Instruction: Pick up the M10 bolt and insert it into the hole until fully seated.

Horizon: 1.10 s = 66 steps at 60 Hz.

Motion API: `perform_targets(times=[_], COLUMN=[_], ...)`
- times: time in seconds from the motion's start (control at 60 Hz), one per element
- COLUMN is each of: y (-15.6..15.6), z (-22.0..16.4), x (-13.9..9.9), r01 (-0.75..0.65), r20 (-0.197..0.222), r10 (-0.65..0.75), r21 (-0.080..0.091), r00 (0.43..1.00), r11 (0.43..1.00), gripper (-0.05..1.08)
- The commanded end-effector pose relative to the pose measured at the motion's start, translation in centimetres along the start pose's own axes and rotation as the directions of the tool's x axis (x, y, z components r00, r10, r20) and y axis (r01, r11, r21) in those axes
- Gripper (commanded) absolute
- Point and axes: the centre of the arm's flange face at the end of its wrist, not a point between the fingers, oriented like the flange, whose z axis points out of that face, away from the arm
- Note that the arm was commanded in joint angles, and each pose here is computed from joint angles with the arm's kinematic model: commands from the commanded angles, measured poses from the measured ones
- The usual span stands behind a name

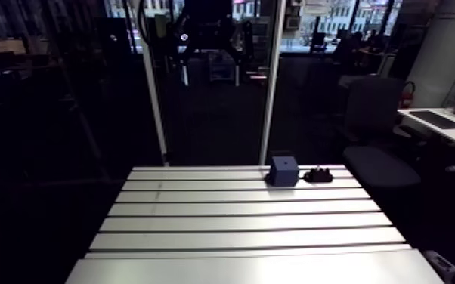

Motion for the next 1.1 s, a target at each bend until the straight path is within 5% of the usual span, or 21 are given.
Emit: perform_targets(times=[0.017,0.333,0.5,0.783,0.95,1.1], y=[-0.1,0.0,1.0,8.6,11.8,14.7], z=[0.0,0.3,-0.1,1.5,3.8,4.8], x=[0.0,0.3,1.6,5.9,8.4,9.4], r01=[0.003,0.016,0.077,0.125,0.098,0.09], r20=[0.001,0.002,-0.035,-0.063,-0.09,-0.131], r10=[-0.003,-0.016,-0.077,-0.126,-0.096,-0.088], r21=[0.006,-0.004,-0.008,-0.015,0.02,0.005], r00=[1.0,1.0,0.996,0.99,0.991,0.988], r11=[1.0,1.0,0.997,0.992,0.995,0.996], gripper=[0.01,0.01,0.01,0.01,0.01,0.01])
